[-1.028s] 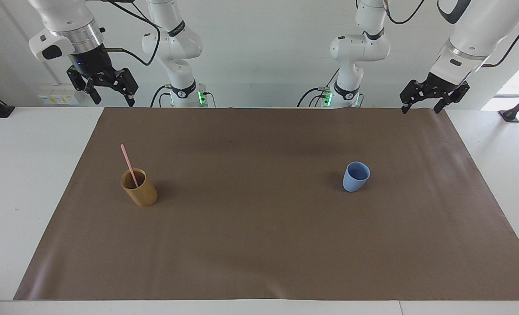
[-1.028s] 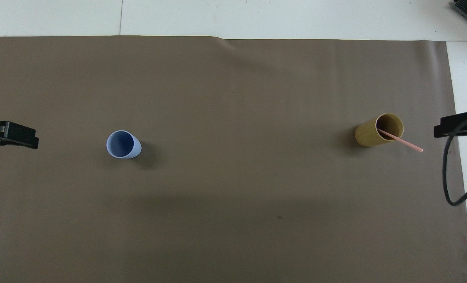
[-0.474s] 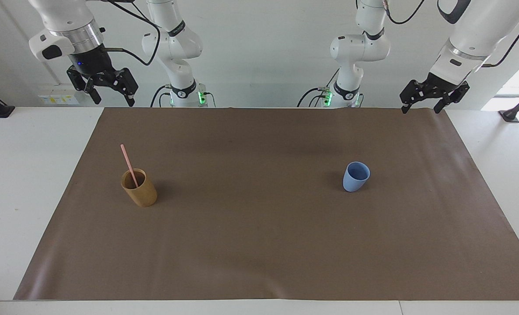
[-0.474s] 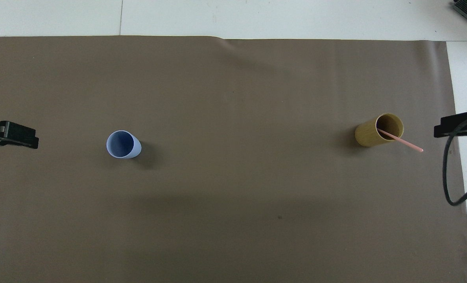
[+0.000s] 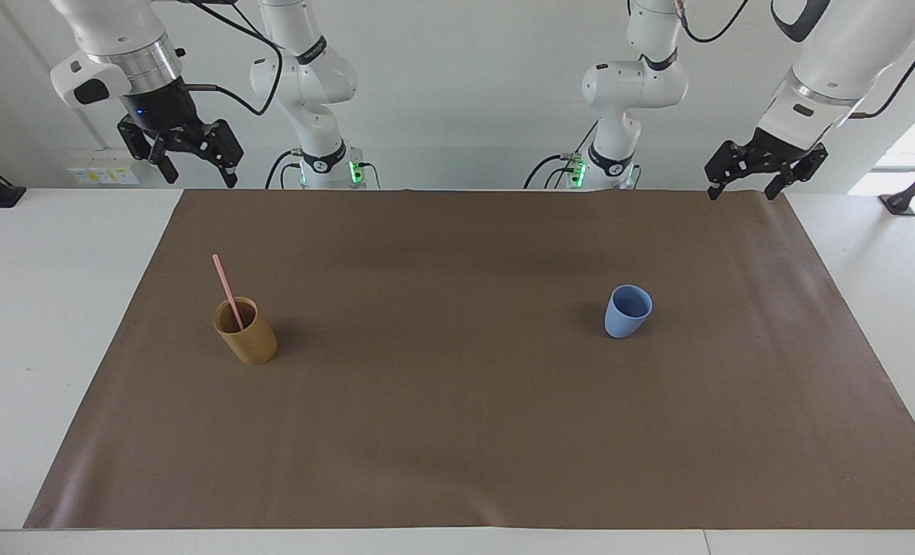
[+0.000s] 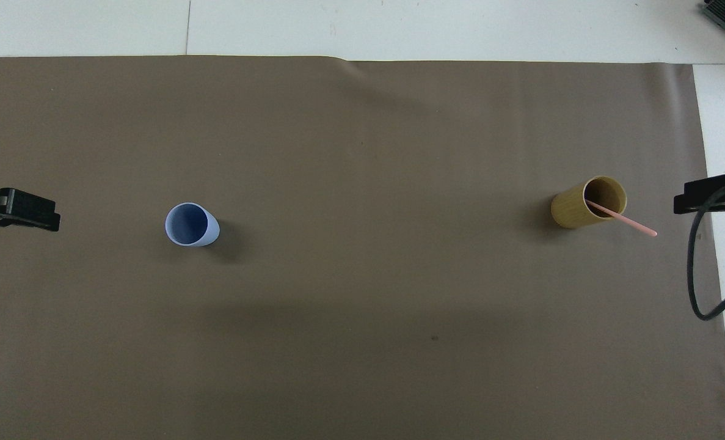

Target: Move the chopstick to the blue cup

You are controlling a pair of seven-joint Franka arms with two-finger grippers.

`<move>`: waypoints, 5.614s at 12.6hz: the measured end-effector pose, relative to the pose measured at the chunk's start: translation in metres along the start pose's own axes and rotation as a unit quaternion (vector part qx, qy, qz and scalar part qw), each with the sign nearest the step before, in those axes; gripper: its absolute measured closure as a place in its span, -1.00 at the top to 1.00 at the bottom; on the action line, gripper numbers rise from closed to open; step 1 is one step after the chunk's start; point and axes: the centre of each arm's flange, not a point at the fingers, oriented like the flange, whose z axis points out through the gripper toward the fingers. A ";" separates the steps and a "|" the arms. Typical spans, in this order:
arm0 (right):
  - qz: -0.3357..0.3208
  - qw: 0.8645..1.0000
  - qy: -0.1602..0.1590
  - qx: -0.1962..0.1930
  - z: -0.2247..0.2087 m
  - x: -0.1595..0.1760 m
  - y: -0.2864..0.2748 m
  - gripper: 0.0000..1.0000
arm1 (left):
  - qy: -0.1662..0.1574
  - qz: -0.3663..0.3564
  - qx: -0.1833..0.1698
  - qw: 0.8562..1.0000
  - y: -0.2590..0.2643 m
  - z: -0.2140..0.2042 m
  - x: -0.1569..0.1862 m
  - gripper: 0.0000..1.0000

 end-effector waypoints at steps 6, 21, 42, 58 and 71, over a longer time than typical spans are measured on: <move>0.000 1.000 0.000 -0.001 0.000 0.000 0.001 1.00 | -0.012 0.001 0.000 1.000 0.001 0.003 -0.002 1.00; 0.001 1.000 0.000 -0.001 0.000 0.000 0.001 1.00 | 0.045 -0.013 -0.014 0.999 0.060 0.260 0.036 1.00; 0.007 1.000 0.007 -0.001 0.004 0.004 0.007 1.00 | 0.100 0.060 -0.059 0.991 0.342 0.188 0.026 -0.91; -0.045 0.998 0.034 -0.005 0.145 0.015 0.054 1.00 | 0.083 0.059 -0.053 0.993 0.400 0.223 0.025 0.46; -0.096 0.995 0.041 -0.010 0.230 -0.001 0.067 -0.33 | -0.006 0.065 -0.012 0.998 0.041 0.083 0.040 1.00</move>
